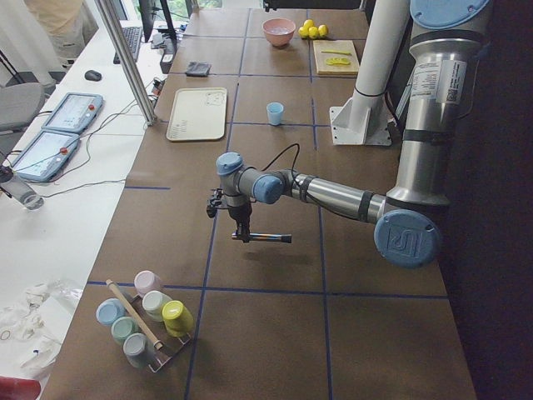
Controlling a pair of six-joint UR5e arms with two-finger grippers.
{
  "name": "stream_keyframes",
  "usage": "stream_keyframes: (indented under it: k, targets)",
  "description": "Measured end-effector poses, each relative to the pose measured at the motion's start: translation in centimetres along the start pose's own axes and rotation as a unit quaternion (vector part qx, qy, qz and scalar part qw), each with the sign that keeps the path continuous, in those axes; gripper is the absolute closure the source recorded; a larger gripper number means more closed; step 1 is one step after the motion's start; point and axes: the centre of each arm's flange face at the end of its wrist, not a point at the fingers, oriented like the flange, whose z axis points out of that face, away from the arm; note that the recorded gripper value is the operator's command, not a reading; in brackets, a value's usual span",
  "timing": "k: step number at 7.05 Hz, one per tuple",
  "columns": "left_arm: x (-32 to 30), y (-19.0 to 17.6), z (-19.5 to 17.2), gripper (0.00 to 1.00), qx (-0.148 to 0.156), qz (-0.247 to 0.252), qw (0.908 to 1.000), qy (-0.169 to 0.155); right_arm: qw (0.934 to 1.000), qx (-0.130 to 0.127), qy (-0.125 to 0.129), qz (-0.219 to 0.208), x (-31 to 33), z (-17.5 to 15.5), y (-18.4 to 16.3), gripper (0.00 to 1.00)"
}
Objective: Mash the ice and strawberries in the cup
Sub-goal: 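Lower the muddler onto the table with the left gripper and release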
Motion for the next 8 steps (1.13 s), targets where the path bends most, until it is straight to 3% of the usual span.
stream_keyframes:
  k: [6,8]
  targets:
    - [-0.7,-0.4,2.0,0.79,-0.013,-0.009,0.9999,-0.005,1.0,-0.001,0.001,0.002,0.1,0.0,0.0,0.0]
    - [-0.8,-0.4,2.3,0.67,-0.012,-0.008,0.9999,-0.005,1.0,-0.001,0.001,0.002,0.2,0.1,0.0,0.0]
